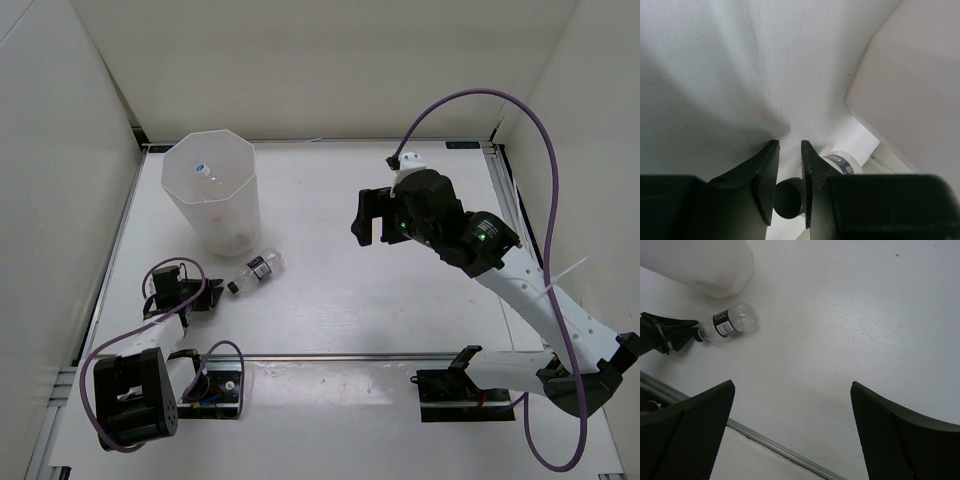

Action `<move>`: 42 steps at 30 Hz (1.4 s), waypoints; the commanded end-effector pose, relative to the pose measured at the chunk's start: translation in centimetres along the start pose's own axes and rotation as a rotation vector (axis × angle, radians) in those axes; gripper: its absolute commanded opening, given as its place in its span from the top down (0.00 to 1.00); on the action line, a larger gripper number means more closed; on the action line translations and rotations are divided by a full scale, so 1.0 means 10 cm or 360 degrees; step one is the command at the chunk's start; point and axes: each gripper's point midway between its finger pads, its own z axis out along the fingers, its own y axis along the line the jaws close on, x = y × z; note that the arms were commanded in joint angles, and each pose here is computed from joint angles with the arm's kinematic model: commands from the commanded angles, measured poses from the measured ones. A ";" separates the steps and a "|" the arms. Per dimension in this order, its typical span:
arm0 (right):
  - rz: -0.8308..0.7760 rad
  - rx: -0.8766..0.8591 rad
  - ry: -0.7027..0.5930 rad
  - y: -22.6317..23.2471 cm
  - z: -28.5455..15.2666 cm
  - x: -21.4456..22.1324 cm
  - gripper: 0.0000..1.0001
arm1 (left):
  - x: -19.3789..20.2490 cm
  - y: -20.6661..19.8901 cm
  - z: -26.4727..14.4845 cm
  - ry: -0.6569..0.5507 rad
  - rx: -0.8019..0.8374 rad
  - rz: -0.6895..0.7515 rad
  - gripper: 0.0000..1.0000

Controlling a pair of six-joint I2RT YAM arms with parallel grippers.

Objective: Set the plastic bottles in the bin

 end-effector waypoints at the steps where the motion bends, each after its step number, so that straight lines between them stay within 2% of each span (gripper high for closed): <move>1: -0.0011 -0.0012 -0.0039 0.00 -0.05 -0.05 0.00 | -0.04 0.15 0.00 -0.0054 -0.0094 0.0039 0.65; 3: 0.0004 -0.0012 -0.0039 0.00 -0.05 -0.05 0.00 | -0.05 0.13 -0.01 -0.0058 -0.0076 0.0043 0.65; 5: 0.0001 -0.0021 -0.0017 0.00 -0.03 0.00 0.00 | 0.00 0.15 -0.03 -0.0030 -0.0055 0.0045 0.59; 7: 0.0023 -0.0009 -0.0018 -0.02 0.00 0.00 0.00 | 0.02 0.12 -0.06 -0.0015 -0.0020 0.0051 0.41; 8: 0.0045 -0.0015 -0.0033 -0.01 0.00 -0.02 0.00 | 0.05 0.09 -0.09 0.0006 0.0023 0.0038 0.24; 11: 0.0061 -0.0023 -0.0007 0.00 0.04 0.05 0.00 | 0.09 -0.03 -0.18 0.0023 0.0134 0.0076 0.13; 15: 0.0117 -0.0029 0.0040 -0.01 0.11 0.15 0.00 | 0.08 -0.25 -0.30 -0.0004 0.0261 0.0309 0.08; 19: 0.0216 -0.0037 0.0067 -0.03 0.17 0.21 0.00 | 0.09 -0.45 -0.40 0.0003 0.0327 0.0707 0.06; 21: 0.0283 -0.0030 0.0091 -0.08 0.22 0.26 0.00 | 0.12 -0.55 -0.44 0.0038 0.0316 0.0739 0.05; 22: 0.0296 -0.0020 0.0104 -0.11 0.25 0.27 0.00 | 0.14 -0.56 -0.45 0.0060 0.0303 0.0721 0.05; 25: 0.0382 -0.0034 0.0130 -0.13 0.28 0.30 0.00 | 0.23 -0.65 -0.44 0.0124 0.0261 0.0408 0.05; 26: 0.0394 -0.0035 0.0131 -0.15 0.28 0.29 0.00 | 0.35 -0.69 -0.45 0.0167 0.0241 0.0225 0.05; 27: 0.0409 -0.0047 0.0137 -0.14 0.28 0.30 0.00 | 0.31 -0.70 -0.41 0.0080 0.0216 0.0135 0.05; 29: 0.0418 -0.0069 0.0148 -0.13 0.27 0.30 0.00 | 0.38 -0.76 -0.39 0.0056 0.0199 -0.0110 0.05; 33: 0.0437 -0.0059 0.0144 -0.18 0.24 0.29 0.00 | 0.63 -0.77 -0.33 0.0045 0.0141 -0.0241 0.04; 35: 0.0445 -0.0043 0.0149 -0.21 0.20 0.30 0.00 | 0.62 -0.79 -0.27 -0.0037 0.0124 -0.0263 0.04; 36: 0.0445 -0.0045 0.0145 -0.22 0.18 0.32 0.00 | 0.69 -0.80 -0.26 -0.0032 0.0120 -0.0300 0.00; 39: 0.0453 -0.0022 0.0126 -0.27 0.06 0.32 0.00 | 0.69 -0.76 -0.17 -0.0118 0.0079 -0.0400 0.00; 42: 0.0453 -0.0019 0.0133 -0.29 -0.04 0.37 0.00 | 0.72 -0.70 -0.10 -0.0210 0.0058 -0.0401 0.00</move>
